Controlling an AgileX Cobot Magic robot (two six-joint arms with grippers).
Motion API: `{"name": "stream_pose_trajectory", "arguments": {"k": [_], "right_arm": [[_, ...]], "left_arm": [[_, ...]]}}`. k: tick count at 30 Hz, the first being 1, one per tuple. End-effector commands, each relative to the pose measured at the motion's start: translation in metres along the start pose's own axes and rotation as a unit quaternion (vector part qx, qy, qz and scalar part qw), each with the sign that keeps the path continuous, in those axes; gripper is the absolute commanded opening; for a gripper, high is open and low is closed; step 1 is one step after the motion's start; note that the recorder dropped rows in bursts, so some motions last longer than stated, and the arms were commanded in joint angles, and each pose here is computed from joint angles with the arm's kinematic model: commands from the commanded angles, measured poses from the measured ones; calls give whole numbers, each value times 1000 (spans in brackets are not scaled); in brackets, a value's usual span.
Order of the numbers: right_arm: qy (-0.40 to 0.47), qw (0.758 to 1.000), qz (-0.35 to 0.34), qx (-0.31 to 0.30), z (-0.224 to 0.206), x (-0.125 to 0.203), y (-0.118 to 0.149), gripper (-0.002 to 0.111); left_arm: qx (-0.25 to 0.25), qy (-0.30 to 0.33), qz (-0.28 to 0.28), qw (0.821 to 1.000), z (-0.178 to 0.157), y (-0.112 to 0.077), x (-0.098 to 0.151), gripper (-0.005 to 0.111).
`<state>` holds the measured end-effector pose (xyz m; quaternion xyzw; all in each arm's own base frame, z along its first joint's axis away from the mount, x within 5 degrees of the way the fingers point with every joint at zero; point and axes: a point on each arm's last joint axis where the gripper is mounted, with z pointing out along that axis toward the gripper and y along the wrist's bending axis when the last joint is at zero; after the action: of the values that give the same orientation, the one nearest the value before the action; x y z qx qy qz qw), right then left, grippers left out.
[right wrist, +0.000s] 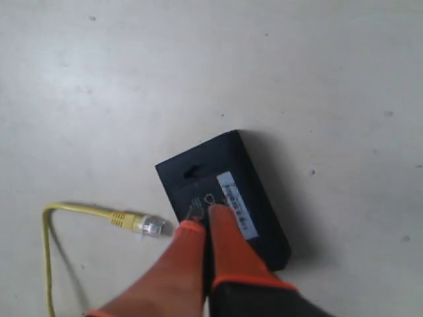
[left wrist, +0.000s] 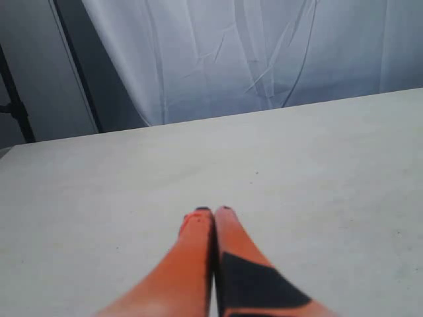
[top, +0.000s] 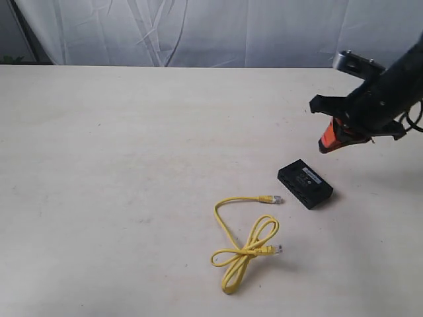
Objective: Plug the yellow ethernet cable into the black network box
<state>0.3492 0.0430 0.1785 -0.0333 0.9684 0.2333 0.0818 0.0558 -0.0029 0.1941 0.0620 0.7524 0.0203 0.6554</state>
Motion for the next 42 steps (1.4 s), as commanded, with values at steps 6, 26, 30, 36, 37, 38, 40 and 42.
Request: {"name": "stream_pose_trajectory", "arguments": {"k": [6, 26, 30, 36, 37, 38, 40, 42], "right_arm": [[-20, 1000, 14, -14, 9, 21, -24, -1], [2, 1000, -11, -12, 36, 22, -10, -1], [1, 1000, -10, -12, 36, 21, -10, -1], [1, 1000, -9, -12, 36, 21, -10, -1], [1, 1000, -9, -12, 36, 21, -10, -1], [1, 1000, -9, -12, 36, 21, -10, -1], [1, 1000, -9, -12, 36, 21, -10, -1], [1, 1000, -9, -12, 36, 21, -10, -1]], "left_arm": [[-2, -6, 0, 1000, 0, 0, 0, 0], [-2, -6, 0, 1000, 0, 0, 0, 0], [-2, -6, 0, 1000, 0, 0, 0, 0], [-2, -6, 0, 1000, 0, 0, 0, 0], [-2, -6, 0, 1000, 0, 0, 0, 0], [-2, -6, 0, 1000, 0, 0, 0, 0], [-2, -6, 0, 1000, 0, 0, 0, 0], [-2, -6, 0, 1000, 0, 0, 0, 0]]}}
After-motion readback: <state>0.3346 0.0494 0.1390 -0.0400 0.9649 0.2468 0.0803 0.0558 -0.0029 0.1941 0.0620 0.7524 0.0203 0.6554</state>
